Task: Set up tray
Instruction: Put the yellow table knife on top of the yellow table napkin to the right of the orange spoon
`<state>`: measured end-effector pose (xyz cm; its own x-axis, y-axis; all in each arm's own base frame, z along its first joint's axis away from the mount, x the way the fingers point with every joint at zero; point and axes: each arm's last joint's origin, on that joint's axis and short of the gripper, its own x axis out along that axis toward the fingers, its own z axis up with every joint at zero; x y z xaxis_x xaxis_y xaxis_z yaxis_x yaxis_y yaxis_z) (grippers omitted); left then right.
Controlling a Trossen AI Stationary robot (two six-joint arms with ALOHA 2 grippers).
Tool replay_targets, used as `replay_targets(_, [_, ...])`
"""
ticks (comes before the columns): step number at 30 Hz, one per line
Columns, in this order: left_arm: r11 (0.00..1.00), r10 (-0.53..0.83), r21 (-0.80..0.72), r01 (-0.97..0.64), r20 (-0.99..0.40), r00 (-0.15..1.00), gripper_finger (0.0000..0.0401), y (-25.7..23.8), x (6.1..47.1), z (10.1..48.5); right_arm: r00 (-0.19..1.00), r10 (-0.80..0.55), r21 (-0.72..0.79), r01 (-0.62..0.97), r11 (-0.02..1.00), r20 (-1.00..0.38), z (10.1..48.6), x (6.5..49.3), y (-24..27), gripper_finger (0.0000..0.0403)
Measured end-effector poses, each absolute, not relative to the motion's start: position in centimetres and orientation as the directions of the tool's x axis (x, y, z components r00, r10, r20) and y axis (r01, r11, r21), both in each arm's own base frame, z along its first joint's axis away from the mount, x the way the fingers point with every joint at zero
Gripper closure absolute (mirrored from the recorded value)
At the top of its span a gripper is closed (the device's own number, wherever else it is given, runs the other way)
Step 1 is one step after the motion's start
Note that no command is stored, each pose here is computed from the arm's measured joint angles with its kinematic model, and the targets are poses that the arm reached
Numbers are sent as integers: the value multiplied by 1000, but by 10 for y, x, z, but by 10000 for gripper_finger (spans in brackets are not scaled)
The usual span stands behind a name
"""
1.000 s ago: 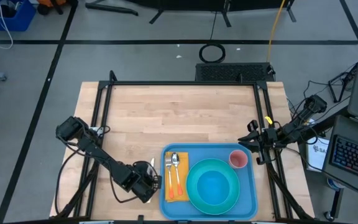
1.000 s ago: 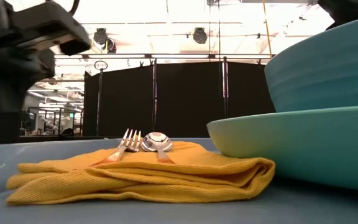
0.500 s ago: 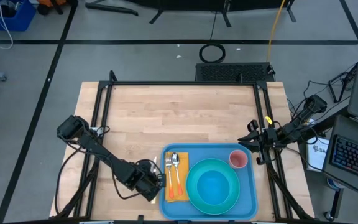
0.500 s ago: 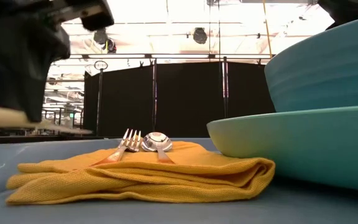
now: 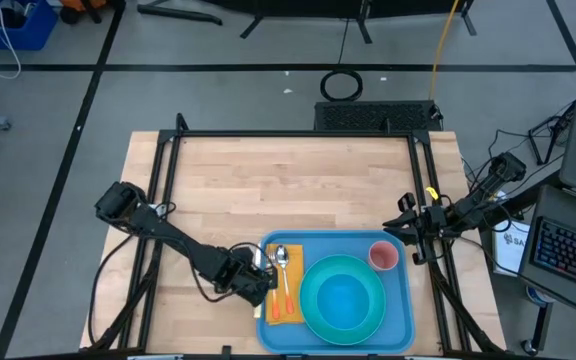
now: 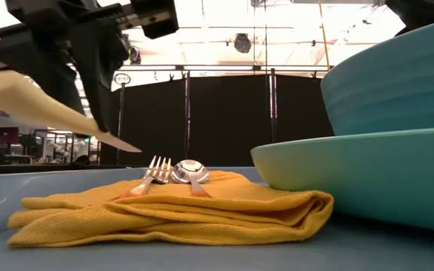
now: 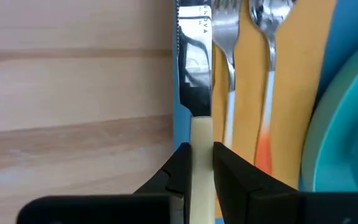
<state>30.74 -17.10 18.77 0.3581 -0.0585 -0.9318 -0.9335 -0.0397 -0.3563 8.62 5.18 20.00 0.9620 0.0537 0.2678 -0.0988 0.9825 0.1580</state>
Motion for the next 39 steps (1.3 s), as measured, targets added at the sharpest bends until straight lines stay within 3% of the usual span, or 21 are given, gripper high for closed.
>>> replay_targets(39, [-46,-80,-465,-884,-880,468,358,-141,335,193,962,54,158,-99,983,268,200,86,52,360])
